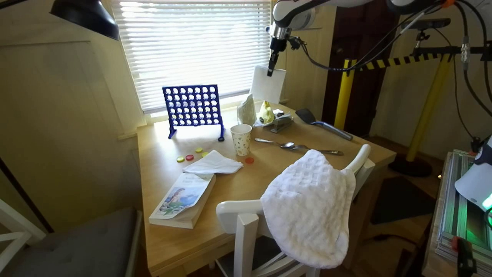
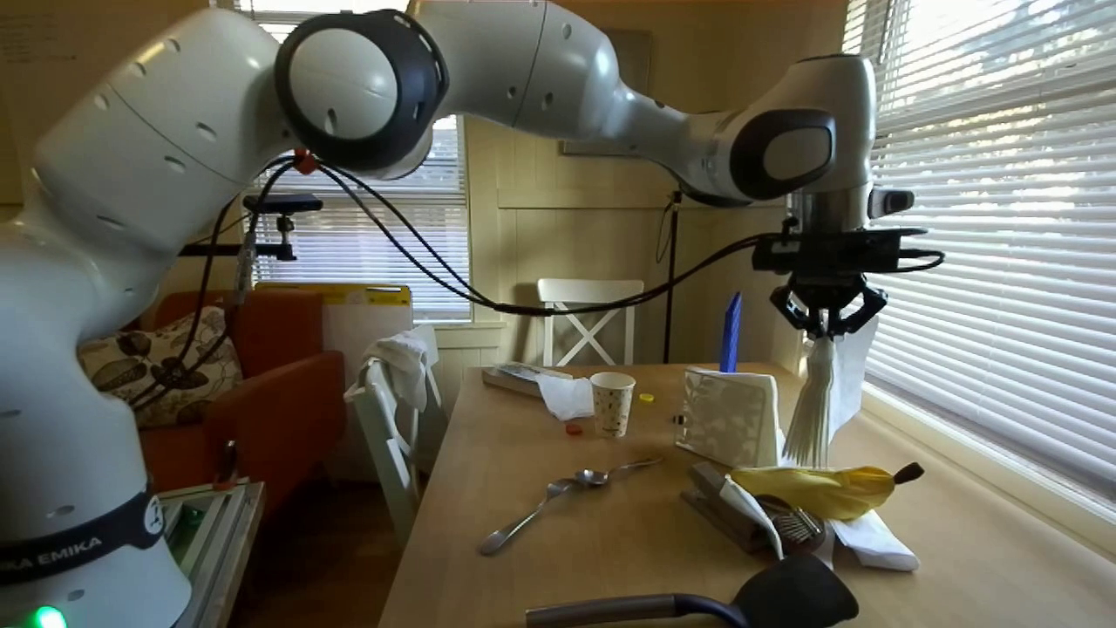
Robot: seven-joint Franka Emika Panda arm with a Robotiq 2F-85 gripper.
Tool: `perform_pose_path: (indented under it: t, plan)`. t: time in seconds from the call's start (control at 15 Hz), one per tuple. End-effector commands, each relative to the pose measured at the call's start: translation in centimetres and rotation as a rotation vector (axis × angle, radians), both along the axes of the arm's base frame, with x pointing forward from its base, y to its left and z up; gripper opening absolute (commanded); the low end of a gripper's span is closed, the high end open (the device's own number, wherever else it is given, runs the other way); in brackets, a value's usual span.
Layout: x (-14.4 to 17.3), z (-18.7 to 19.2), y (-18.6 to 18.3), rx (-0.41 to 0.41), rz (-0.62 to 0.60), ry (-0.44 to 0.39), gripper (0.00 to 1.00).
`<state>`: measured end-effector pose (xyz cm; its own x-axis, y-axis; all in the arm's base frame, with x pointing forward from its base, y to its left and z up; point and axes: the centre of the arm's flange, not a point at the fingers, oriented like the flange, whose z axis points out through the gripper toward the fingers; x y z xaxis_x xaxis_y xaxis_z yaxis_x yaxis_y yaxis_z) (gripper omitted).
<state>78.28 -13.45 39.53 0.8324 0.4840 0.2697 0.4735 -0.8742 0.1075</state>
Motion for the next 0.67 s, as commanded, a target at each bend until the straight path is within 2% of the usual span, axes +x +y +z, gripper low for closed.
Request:
perform_pose_path:
  t: [0.0,0.13,0.2,0.27,0.53,0.6]
  plan:
    - [4.9,-0.2,1.4,-0.015,-0.042,-0.042,0.02]
    - [5.4,-1.2,3.0,0.02,-0.056,-0.05,0.02]
    - [5.1,-1.5,3.6,0.076,-0.042,-0.032,0.02]
    - [2.1,-1.4,2.9,0.035,-0.034,-0.029,0.07]
    - [2.6,-2.2,4.0,0.06,-0.033,-0.033,0.07]
    - [2.7,-2.1,3.8,0.06,-0.034,-0.034,0.02]
